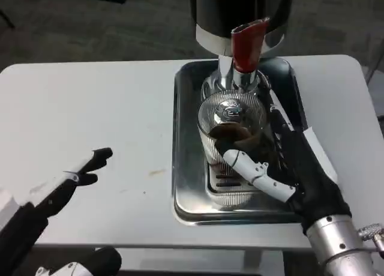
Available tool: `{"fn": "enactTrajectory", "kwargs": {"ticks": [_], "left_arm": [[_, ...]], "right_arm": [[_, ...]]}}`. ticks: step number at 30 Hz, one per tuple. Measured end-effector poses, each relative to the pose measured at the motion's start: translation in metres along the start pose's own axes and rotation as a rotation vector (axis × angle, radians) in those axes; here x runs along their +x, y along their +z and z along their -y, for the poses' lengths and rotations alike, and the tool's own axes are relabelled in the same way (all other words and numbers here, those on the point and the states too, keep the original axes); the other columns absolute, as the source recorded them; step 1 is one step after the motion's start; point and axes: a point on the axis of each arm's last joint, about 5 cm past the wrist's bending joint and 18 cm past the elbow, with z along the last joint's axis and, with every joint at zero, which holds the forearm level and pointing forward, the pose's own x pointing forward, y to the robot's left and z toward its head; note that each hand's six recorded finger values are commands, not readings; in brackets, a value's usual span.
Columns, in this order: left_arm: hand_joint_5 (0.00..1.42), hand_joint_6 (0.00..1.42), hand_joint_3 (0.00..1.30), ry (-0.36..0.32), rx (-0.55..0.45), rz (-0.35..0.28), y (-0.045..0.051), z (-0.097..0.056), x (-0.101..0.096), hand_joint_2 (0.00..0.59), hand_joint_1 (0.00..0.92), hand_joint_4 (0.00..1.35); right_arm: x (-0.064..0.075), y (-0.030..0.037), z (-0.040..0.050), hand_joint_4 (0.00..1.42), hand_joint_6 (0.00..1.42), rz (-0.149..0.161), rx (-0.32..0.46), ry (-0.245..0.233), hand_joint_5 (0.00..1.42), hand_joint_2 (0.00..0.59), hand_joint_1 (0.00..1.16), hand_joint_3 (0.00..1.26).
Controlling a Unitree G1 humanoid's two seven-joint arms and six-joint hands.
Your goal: Grasp the cup under the faucet to collect the drink, then remove the cup.
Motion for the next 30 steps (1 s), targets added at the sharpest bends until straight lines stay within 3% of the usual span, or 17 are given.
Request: {"fn": "enactTrajectory", "kwargs": {"ticks": [21,30], "left_arm": [[0.15,0.11,0.10,-0.023,0.009,-0.022,0.0008,-0.002,-0.002,0.052,0.000,0.04],[0.15,0.11,0.10,-0.026,0.014,-0.027,0.0006,-0.004,-0.002,0.052,0.000,0.05]], "right_arm": [[0.009,-0.0037,-0.0056,0.00,0.11,0.012,-0.036,0.028,0.00,0.207,0.61,0.00],[0.012,-0.0038,-0.0082,0.02,0.20,0.015,-0.059,0.028,0.10,0.209,0.66,0.00]]}}
